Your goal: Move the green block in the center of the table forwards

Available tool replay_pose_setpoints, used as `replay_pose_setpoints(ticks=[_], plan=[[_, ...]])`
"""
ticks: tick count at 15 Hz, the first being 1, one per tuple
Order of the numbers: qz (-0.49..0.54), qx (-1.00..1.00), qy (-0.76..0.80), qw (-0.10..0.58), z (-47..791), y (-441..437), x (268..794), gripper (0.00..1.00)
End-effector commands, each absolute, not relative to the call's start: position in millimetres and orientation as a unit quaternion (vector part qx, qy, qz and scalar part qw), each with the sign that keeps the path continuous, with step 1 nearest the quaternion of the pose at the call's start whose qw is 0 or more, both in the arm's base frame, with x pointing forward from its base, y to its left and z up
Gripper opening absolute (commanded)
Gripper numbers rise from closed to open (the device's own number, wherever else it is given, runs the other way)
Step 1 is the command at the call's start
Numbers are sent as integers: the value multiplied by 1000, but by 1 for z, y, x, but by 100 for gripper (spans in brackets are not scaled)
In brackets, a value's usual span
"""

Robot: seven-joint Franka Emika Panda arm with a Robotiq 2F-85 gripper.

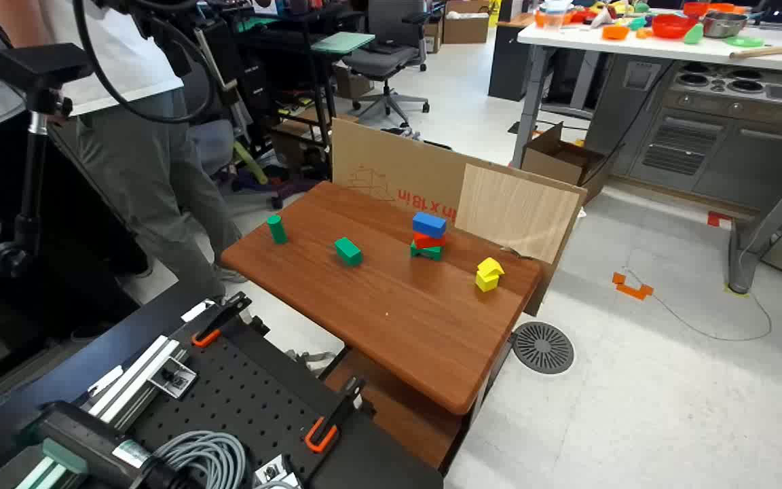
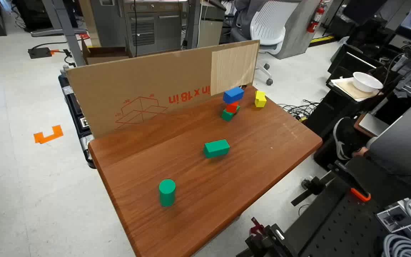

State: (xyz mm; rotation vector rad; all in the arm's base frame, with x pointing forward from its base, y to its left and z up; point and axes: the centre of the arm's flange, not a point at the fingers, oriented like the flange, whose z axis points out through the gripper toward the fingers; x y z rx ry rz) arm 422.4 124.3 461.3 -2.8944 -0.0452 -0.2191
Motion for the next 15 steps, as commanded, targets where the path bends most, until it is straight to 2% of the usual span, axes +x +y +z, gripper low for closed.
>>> replay_pose_setpoints(ticks=[1,7,15], plan=[[-75,-990,-15,119,461,124,422,100],[-74,-991,-13,114,459,127,425,100],[-31,-995,91,15,368,146,462,100]])
